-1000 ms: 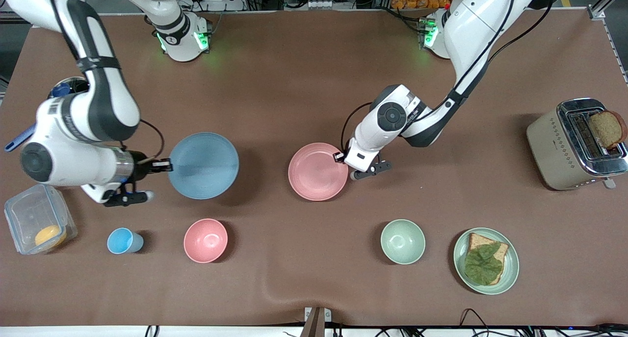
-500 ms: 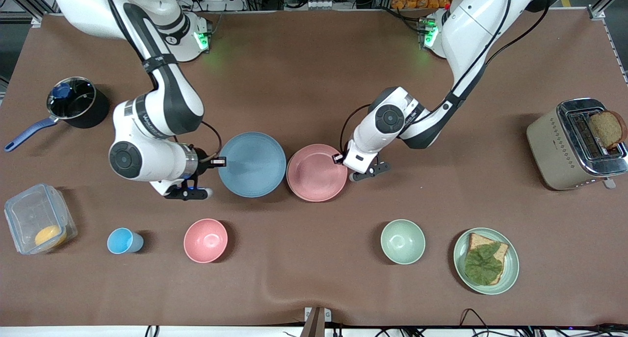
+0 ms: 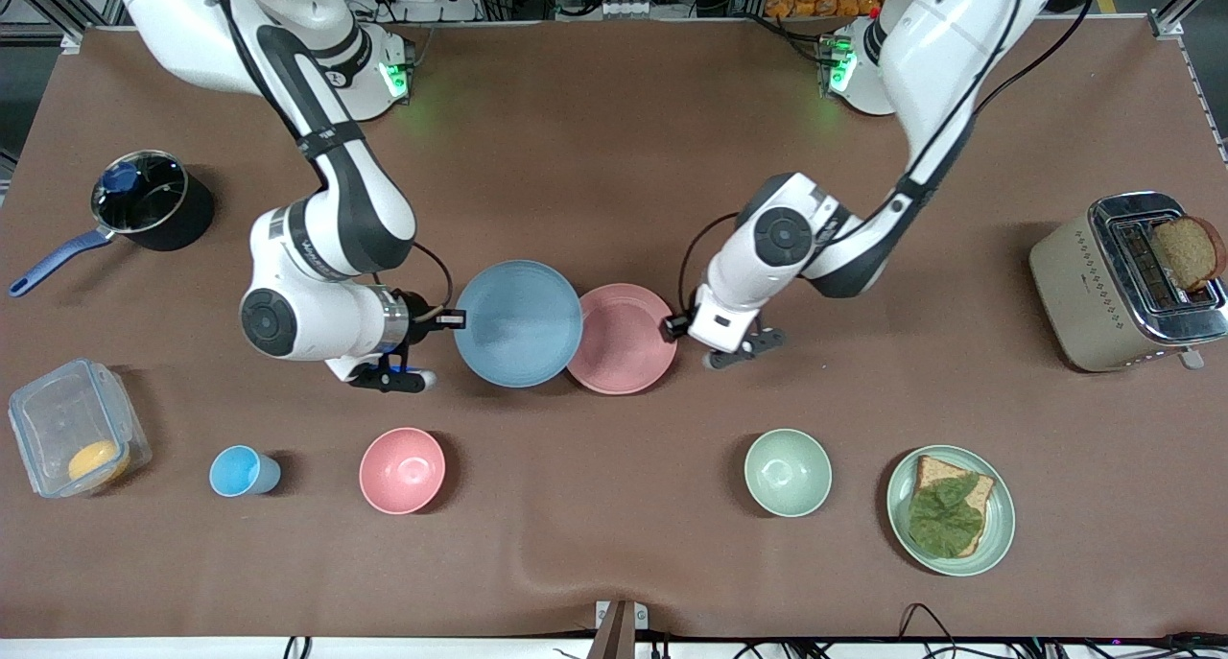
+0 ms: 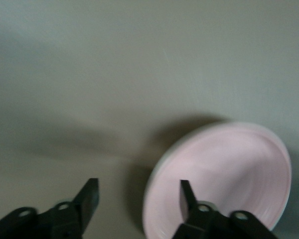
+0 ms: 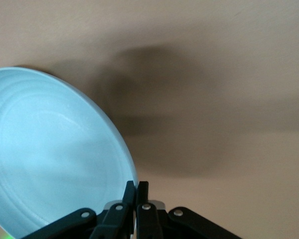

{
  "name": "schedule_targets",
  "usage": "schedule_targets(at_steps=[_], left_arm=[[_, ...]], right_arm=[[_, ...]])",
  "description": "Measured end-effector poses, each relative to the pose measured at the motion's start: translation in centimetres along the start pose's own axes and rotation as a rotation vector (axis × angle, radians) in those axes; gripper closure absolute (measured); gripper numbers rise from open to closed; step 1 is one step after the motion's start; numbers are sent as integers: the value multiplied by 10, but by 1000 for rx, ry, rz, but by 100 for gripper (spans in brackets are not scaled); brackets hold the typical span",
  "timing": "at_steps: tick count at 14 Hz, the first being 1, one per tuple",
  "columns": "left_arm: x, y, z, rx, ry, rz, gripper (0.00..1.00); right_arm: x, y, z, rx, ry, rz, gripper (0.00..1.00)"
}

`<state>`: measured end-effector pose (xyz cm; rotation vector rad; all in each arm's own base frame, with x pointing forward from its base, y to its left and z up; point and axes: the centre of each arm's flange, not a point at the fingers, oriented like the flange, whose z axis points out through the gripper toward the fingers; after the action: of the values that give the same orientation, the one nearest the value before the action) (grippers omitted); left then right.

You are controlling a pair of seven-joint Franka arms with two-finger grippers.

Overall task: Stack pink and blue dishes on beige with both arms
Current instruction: 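Lower blue plate onto pink with the right gripper while the left gripper withdraws, then open the right gripper and release the blue plate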

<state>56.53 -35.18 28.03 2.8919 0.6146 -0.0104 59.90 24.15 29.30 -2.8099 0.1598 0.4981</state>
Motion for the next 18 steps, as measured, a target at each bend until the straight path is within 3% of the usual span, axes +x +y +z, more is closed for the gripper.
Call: schedule_targets(at_steps=[2, 4, 6, 10, 14, 17, 18], left_arm=[[62, -44, -87, 51, 84, -6, 1], [107, -103, -163, 107, 145, 20, 0], [127, -147, -214, 160, 173, 56, 0], [126, -174, -290, 266, 114, 209, 0], [110, -183, -350, 259, 120, 324, 0], [103, -194, -375, 251, 135, 361, 0], [100, -195, -379, 250, 136, 360, 0]], right_arm=[[-5, -23, 19, 4, 12, 22, 96], [-14, -52, 39, -2, 33, 49, 96], [-26, -82, 63, -4, 64, 76, 96], [-38, -113, 104, 0, 111, 118, 96], [-40, -121, 123, 2, 128, 135, 96], [-31, -114, 112, 5, 137, 151, 88], [-27, -108, 103, 0, 123, 163, 77]])
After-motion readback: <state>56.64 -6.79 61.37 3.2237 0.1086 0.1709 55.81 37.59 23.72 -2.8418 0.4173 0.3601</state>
